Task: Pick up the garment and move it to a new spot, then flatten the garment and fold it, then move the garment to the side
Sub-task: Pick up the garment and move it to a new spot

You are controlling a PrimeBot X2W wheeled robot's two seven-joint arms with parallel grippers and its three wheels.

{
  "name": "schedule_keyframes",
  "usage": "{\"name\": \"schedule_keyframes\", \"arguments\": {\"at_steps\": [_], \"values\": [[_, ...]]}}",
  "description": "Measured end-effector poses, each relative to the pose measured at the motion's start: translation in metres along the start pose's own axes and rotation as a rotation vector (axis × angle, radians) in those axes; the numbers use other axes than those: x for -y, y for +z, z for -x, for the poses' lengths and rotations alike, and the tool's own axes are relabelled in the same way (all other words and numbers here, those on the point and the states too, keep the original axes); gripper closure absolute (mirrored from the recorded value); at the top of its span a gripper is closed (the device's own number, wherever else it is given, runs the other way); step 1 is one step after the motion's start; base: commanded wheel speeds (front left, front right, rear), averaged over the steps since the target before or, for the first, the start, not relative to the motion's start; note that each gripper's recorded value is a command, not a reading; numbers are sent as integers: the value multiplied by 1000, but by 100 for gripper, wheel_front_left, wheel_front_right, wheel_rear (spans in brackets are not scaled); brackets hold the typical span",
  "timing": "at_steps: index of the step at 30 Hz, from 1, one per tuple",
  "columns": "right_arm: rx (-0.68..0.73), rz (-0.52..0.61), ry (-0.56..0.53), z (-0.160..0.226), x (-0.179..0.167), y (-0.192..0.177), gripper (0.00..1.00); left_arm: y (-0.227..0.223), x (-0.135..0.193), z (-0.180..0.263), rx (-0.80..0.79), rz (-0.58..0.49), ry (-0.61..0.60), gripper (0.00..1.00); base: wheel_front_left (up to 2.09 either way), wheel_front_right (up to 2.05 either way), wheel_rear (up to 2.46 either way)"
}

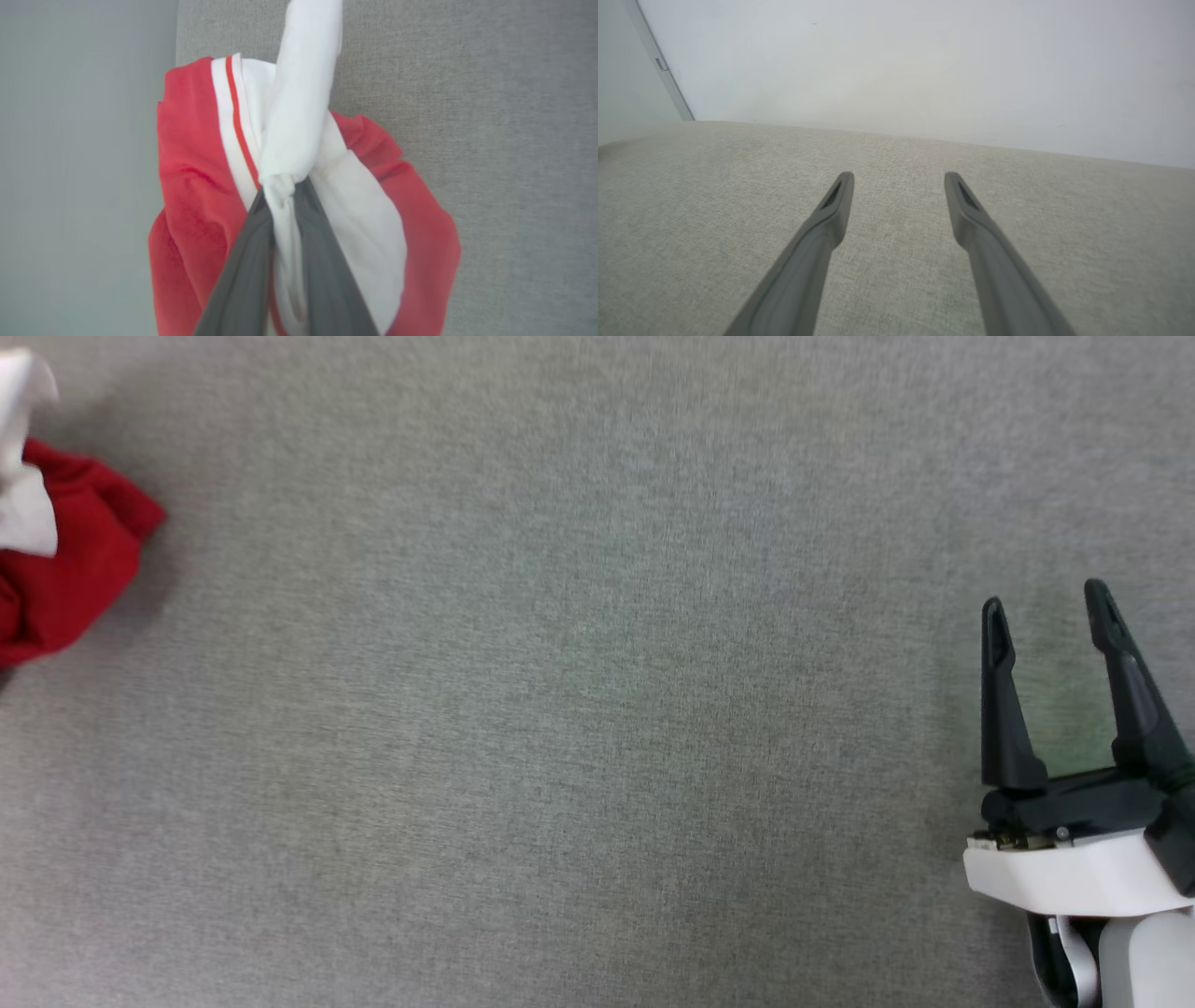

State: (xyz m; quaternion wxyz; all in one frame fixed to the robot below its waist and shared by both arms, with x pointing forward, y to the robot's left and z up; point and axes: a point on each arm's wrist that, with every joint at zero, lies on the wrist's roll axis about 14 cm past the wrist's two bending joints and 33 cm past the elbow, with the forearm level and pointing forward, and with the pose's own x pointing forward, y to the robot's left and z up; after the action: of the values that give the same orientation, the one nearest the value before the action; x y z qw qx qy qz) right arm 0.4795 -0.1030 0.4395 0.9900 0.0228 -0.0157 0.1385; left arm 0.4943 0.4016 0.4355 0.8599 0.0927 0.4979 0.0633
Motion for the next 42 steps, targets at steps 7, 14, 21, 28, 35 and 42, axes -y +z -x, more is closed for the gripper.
{"name": "schedule_keyframes", "arguments": {"at_steps": [7, 14, 21, 28, 35, 42], "values": [[48, -18, 6, 17, -8, 33, 0, 65, 16, 79, 242, -181, -13, 100, 0, 0, 0], [88, -32, 0, 38, -11, 60, 0, 111, 77, 146, 427, -365, -98, 100, 0, 0, 0], [107, -22, -84, 69, 12, 77, 0, 135, 178, 176, 540, -522, -294, 100, 0, 0, 0], [110, 8, -209, 106, 45, 86, 0, 140, 297, 204, 636, -712, -524, 100, 0, 0, 0], [96, 21, -325, 133, 75, 87, 0, 118, 402, 211, 645, -865, -753, 100, 0, 0, 0], [44, 21, -384, 135, 94, 72, 0, 68, 468, 159, 497, -967, -900, 100, 0, 0, 0]]}}
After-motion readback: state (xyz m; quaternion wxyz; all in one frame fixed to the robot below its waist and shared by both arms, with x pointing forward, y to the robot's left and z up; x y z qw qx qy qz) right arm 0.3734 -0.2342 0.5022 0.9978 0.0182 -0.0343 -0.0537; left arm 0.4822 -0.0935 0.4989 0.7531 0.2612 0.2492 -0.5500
